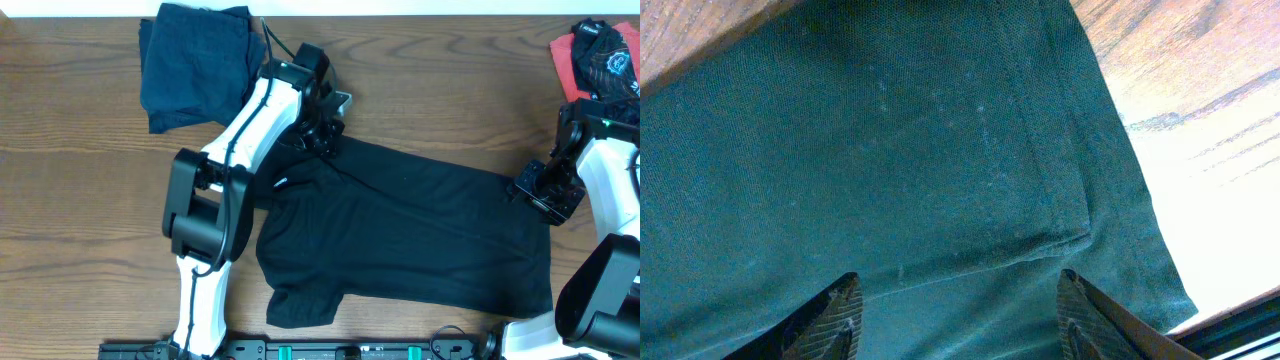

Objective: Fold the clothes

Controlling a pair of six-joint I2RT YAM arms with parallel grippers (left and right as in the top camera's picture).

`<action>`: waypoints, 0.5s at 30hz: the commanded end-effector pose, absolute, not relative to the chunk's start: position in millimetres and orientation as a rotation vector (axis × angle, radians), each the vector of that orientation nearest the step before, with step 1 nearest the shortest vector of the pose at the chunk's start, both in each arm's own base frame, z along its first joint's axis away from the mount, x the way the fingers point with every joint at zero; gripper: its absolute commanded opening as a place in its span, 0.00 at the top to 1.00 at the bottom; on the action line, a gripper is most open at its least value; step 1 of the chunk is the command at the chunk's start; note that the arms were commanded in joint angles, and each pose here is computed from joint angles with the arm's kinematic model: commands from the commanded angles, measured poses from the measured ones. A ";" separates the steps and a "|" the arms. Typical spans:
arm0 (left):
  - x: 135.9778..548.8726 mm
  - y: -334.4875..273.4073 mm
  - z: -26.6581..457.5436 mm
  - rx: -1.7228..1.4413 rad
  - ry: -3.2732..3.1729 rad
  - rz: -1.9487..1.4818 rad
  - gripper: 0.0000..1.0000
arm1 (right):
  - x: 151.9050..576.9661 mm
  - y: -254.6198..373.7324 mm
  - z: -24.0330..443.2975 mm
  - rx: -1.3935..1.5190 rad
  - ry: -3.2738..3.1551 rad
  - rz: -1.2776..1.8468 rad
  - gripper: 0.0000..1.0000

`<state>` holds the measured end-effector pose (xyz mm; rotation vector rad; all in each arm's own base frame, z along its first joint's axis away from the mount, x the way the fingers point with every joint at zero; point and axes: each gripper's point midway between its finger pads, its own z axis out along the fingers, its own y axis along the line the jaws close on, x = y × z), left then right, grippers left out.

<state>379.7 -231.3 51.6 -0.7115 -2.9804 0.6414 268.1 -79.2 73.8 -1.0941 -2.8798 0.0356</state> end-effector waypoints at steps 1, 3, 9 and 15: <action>376.9 -227.5 37.0 -0.662 -2.957 0.613 0.85 | 266.4 -74.6 73.2 -1.058 -2.885 0.032 0.43; 374.9 -226.6 30.9 -0.648 -2.942 0.604 0.85 | 266.9 -72.9 72.3 -1.050 -2.889 0.030 0.44; 371.6 -224.0 17.8 -0.599 -2.918 0.585 0.85 | 264.2 -65.6 63.4 -1.014 -2.893 0.033 0.46; 360.8 -219.4 3.8 -0.566 -2.861 0.553 0.85 | 255.2 -55.9 41.2 -1.003 -2.880 0.004 0.47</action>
